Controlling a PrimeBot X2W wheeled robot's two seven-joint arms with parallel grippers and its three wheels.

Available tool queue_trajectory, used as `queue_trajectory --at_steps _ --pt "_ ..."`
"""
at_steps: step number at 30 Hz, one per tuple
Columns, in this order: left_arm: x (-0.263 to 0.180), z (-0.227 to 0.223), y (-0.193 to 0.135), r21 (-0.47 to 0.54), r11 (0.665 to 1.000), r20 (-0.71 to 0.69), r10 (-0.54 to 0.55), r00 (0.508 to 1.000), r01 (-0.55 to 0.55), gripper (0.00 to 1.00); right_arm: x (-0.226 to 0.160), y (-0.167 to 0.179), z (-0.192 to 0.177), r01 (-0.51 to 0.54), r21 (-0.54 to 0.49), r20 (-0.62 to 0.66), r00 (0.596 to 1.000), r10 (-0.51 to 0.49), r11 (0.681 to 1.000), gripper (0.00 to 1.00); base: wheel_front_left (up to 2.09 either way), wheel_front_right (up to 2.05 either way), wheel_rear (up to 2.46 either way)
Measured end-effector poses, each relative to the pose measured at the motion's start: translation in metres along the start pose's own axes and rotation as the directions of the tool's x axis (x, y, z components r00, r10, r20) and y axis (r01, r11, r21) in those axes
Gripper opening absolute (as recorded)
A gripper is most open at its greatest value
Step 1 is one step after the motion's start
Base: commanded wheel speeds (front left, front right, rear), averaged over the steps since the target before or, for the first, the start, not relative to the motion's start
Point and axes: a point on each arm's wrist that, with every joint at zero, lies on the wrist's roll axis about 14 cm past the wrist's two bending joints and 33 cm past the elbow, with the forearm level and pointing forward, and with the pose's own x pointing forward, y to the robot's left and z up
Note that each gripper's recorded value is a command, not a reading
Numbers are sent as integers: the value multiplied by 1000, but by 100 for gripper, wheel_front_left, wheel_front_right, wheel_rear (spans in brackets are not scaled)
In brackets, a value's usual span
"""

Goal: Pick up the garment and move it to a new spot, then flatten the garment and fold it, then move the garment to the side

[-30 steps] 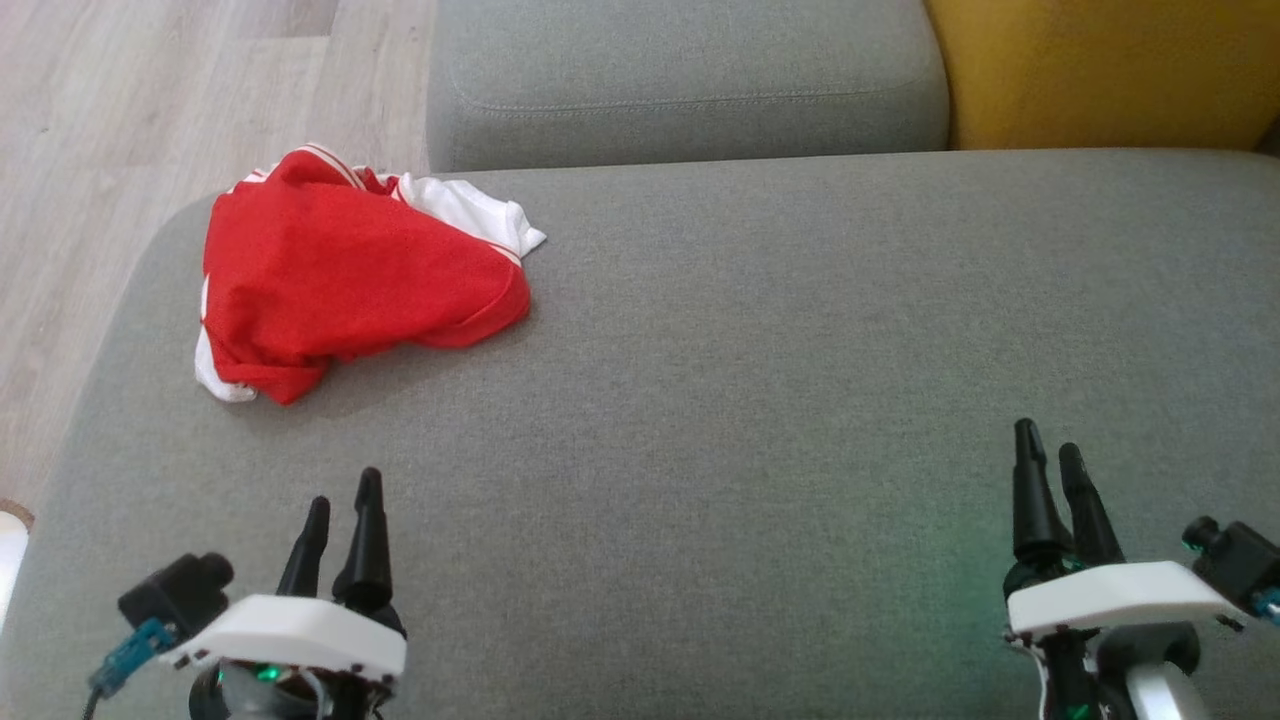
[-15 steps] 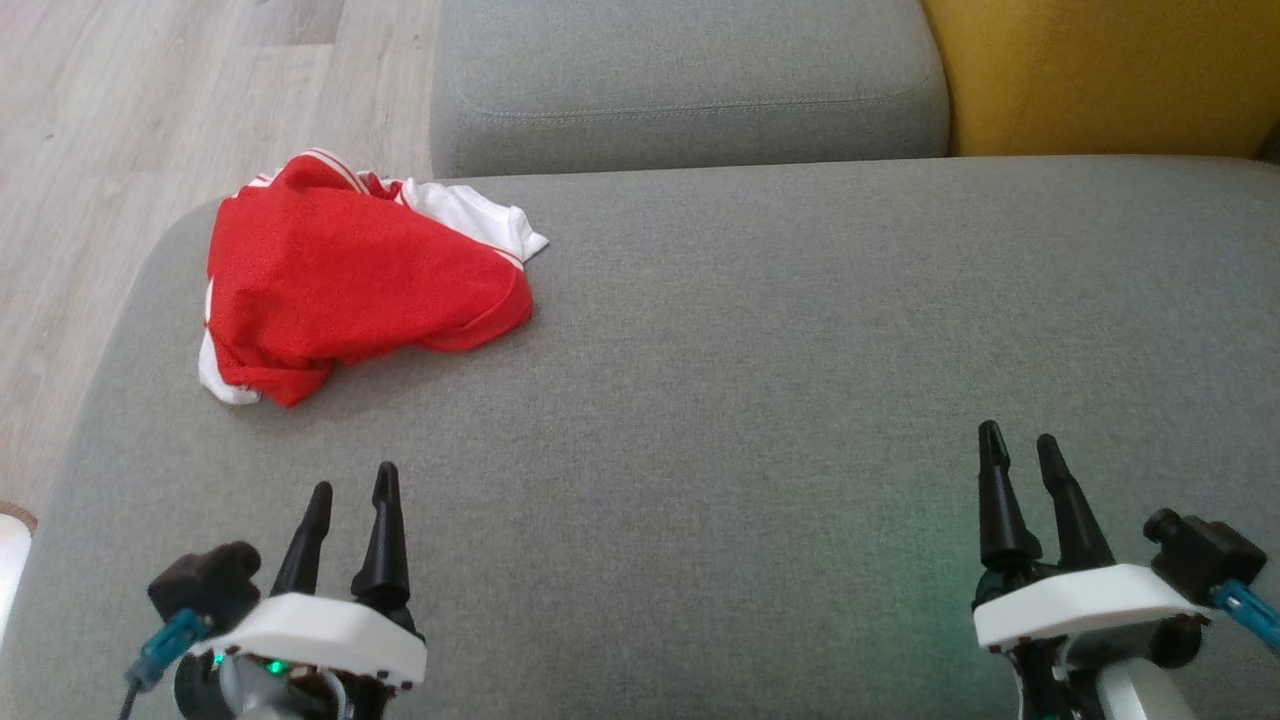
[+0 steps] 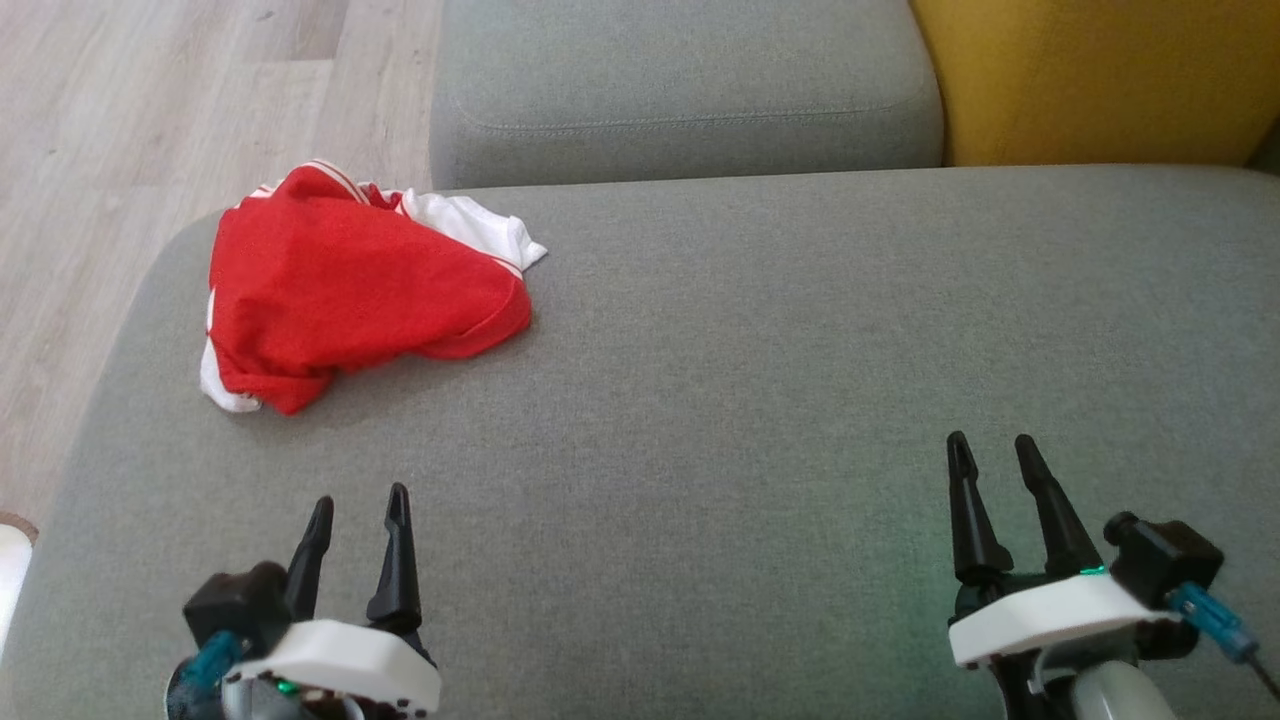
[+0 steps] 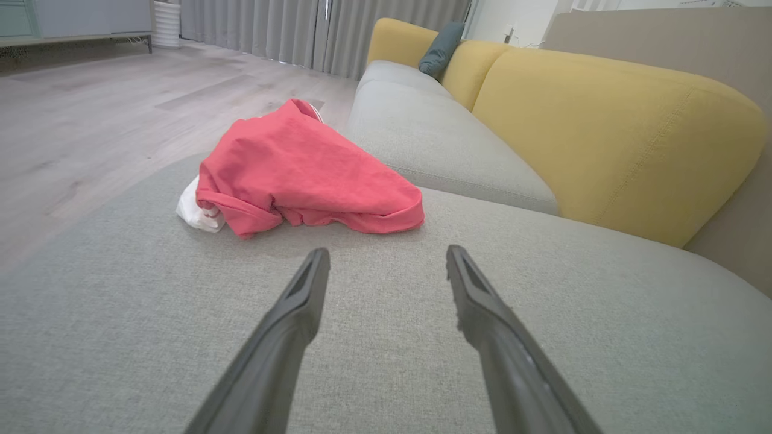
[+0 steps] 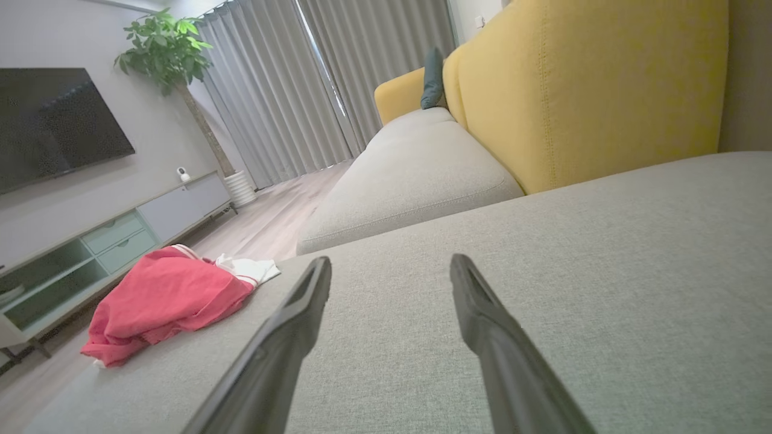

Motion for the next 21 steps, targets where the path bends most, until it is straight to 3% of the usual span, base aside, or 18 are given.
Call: queue_trajectory --at_steps 21 --pt "-7 6 -7 215 976 63 -41 997 27 100 -2 11 -2 -62 -245 4 998 65 968 100 0 0 0"
